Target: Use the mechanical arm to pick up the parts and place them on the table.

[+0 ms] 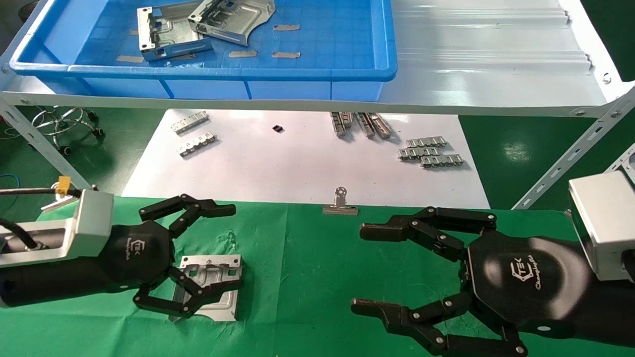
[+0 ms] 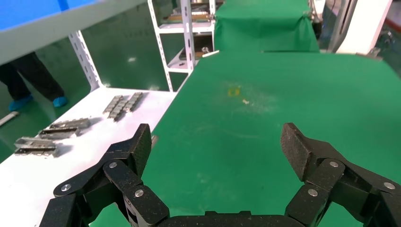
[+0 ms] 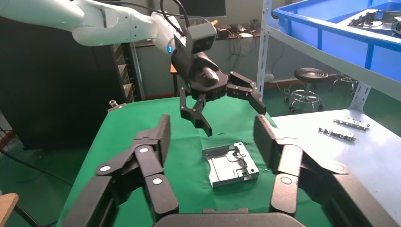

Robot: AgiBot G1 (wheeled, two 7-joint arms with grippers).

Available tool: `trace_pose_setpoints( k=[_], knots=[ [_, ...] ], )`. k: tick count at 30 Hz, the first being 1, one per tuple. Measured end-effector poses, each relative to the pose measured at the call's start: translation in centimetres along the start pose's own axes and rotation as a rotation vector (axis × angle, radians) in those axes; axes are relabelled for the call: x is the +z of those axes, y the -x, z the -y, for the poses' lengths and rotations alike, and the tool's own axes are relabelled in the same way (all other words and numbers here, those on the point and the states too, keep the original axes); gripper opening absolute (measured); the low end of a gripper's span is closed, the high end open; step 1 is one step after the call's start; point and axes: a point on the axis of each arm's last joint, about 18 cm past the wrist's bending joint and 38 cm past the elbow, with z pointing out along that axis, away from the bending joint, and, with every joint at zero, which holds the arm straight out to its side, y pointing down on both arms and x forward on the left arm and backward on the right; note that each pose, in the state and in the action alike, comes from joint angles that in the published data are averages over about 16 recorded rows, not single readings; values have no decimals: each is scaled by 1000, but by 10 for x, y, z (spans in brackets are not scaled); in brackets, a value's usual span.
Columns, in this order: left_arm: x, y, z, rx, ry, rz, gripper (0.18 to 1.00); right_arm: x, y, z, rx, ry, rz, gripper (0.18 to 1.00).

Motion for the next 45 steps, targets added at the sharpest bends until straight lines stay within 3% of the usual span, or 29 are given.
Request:
trace_pose_setpoints(
  k=[11, 17, 29, 45],
  knots=[
    [-4, -16, 28, -52, -54, -22, 1001, 0, 0, 0, 0, 0, 0, 828],
    [-7, -27, 44, -77, -74, -39, 1001, 0, 0, 0, 0, 0, 0, 917],
    [-12, -52, 76, -119, -96, -80, 1001, 0, 0, 0, 0, 0, 0, 995],
    [-14, -62, 87, -127, -100, -95, 1001, 0, 0, 0, 0, 0, -1, 1001]
  ],
)
